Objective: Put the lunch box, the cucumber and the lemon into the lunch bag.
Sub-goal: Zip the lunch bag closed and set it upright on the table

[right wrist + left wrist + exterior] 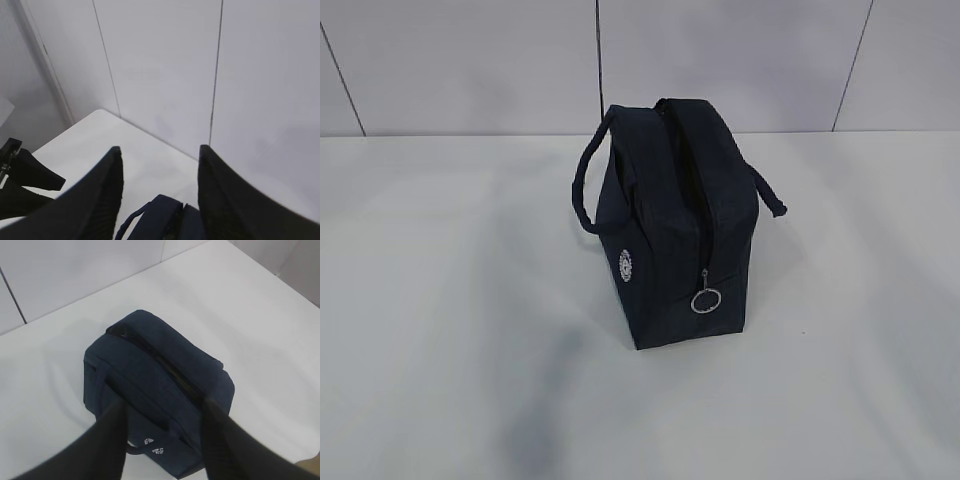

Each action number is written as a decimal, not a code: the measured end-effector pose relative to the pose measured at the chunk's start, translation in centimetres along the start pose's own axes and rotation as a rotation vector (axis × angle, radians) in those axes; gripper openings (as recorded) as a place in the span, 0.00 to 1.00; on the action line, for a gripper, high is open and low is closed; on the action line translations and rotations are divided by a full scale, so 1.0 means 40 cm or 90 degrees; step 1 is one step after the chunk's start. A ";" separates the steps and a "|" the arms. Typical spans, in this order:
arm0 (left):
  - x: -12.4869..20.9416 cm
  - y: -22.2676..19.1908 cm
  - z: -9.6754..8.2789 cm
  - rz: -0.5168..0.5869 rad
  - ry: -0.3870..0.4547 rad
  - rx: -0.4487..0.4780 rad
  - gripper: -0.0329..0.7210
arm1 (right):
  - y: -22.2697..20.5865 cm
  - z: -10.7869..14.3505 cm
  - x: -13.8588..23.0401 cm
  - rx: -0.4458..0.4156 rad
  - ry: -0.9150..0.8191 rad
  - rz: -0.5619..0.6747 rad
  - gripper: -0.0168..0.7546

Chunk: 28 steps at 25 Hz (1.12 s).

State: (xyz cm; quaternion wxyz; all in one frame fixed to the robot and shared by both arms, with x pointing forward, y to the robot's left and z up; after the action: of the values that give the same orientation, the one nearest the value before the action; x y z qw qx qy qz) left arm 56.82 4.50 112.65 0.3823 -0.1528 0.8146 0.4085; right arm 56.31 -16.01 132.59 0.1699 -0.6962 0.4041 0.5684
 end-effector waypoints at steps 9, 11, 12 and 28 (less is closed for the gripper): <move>0.009 0.073 -0.031 -0.029 -0.035 0.005 0.50 | 0.249 0.130 -0.021 0.046 0.055 -0.010 0.51; 0.034 0.080 -0.028 -0.031 -0.043 0.002 0.50 | 0.276 0.154 0.023 0.057 0.050 0.005 0.51; 0.046 0.085 -0.028 -0.035 -0.049 0.001 0.50 | 0.289 0.169 0.050 0.063 0.046 0.011 0.51; 0.231 0.201 0.023 -0.113 -0.098 -0.004 0.48 | 0.252 0.339 0.568 0.078 -0.060 0.121 0.51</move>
State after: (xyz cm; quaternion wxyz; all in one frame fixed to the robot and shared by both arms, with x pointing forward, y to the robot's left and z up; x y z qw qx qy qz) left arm 46.66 10.80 109.82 0.4777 -0.1937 0.7650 0.3861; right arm 40.44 -21.15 109.71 0.1762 -0.6158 0.4934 0.5885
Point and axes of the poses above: a point on each arm's last joint axis where the gripper is mounted, y pointing back along that axis away from the gripper, z along the wrist's bending axis when the last joint is at zero, x = y × z, the point moved 10 cm from there along -y, pointing out along that axis toward the gripper, and after that the axes turned 15 degrees about y, right-handed, at the moved point
